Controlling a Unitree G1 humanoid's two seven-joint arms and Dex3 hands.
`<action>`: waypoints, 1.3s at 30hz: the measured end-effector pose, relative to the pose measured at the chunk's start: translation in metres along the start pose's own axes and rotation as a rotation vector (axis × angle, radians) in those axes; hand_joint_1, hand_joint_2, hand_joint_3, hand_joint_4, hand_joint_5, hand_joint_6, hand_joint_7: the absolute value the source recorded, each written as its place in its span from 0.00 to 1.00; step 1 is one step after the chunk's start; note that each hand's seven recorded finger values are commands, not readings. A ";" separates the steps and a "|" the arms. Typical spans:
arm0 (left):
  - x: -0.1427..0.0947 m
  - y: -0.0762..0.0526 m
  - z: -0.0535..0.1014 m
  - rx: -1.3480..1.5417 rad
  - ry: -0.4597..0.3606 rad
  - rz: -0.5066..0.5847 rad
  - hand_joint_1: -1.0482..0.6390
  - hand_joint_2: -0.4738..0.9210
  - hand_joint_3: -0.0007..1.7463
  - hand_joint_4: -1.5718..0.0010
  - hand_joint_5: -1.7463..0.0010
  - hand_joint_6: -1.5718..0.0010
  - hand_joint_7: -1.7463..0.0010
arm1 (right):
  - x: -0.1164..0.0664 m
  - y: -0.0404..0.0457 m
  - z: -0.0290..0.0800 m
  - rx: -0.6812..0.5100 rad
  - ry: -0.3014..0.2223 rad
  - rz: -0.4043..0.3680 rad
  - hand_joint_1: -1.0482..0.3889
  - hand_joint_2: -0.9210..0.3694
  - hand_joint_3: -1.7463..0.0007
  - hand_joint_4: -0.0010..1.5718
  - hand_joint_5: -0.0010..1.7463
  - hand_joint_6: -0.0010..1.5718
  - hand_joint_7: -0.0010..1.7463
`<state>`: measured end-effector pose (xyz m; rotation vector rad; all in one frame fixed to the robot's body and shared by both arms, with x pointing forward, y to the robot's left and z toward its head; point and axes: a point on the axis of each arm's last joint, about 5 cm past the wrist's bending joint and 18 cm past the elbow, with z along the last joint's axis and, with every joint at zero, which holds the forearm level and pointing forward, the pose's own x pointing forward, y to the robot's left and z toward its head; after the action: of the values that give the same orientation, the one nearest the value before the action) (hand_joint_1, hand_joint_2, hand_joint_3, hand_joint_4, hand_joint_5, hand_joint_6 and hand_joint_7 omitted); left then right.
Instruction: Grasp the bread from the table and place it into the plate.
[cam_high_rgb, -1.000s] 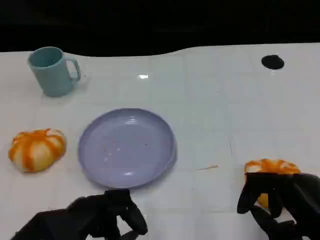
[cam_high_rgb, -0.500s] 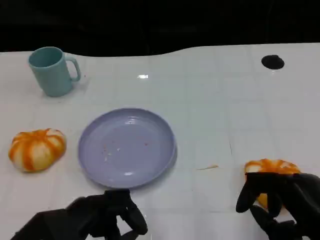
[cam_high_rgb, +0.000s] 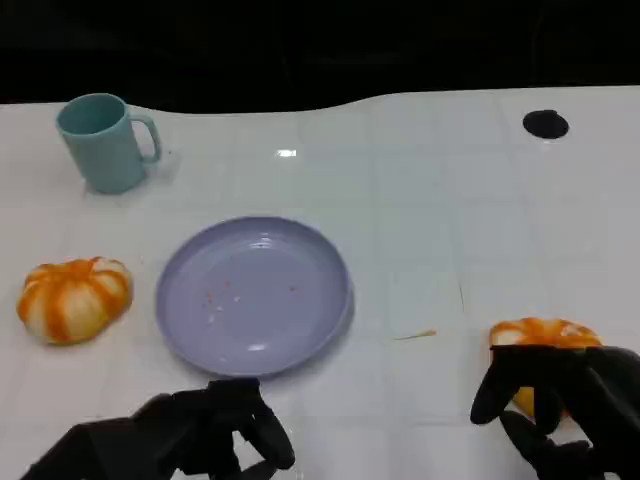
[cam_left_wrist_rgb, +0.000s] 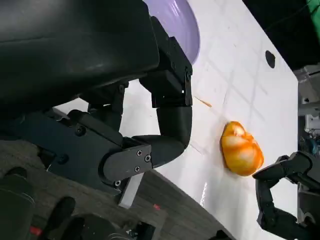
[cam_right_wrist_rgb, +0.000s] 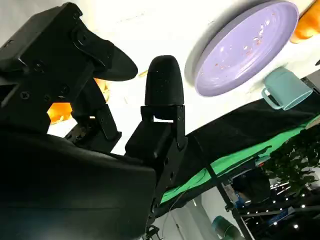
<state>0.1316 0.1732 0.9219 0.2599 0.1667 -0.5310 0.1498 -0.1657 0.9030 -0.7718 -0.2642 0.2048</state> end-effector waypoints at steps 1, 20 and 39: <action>0.000 0.000 0.000 0.000 0.000 0.000 0.43 0.92 0.41 0.61 0.00 0.62 0.18 | 0.000 0.0000 0.000 0.000 0.000 0.000 0.70 0.51 0.31 0.57 0.93 0.60 0.55; 0.001 0.000 -0.001 0.000 0.005 -0.001 0.43 0.92 0.41 0.60 0.00 0.62 0.18 | 0.002 -0.0262 0.026 -0.317 0.104 0.017 0.49 0.15 0.87 0.26 0.36 0.40 0.02; 0.001 0.000 -0.001 -0.003 0.008 -0.001 0.43 0.92 0.40 0.60 0.00 0.62 0.18 | 0.006 -0.0437 0.034 -0.543 0.242 0.239 0.32 0.03 1.00 0.05 0.24 0.19 0.00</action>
<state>0.1323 0.1729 0.9207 0.2588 0.1751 -0.5311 0.1492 -0.1721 0.9584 -1.3582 0.0090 0.2662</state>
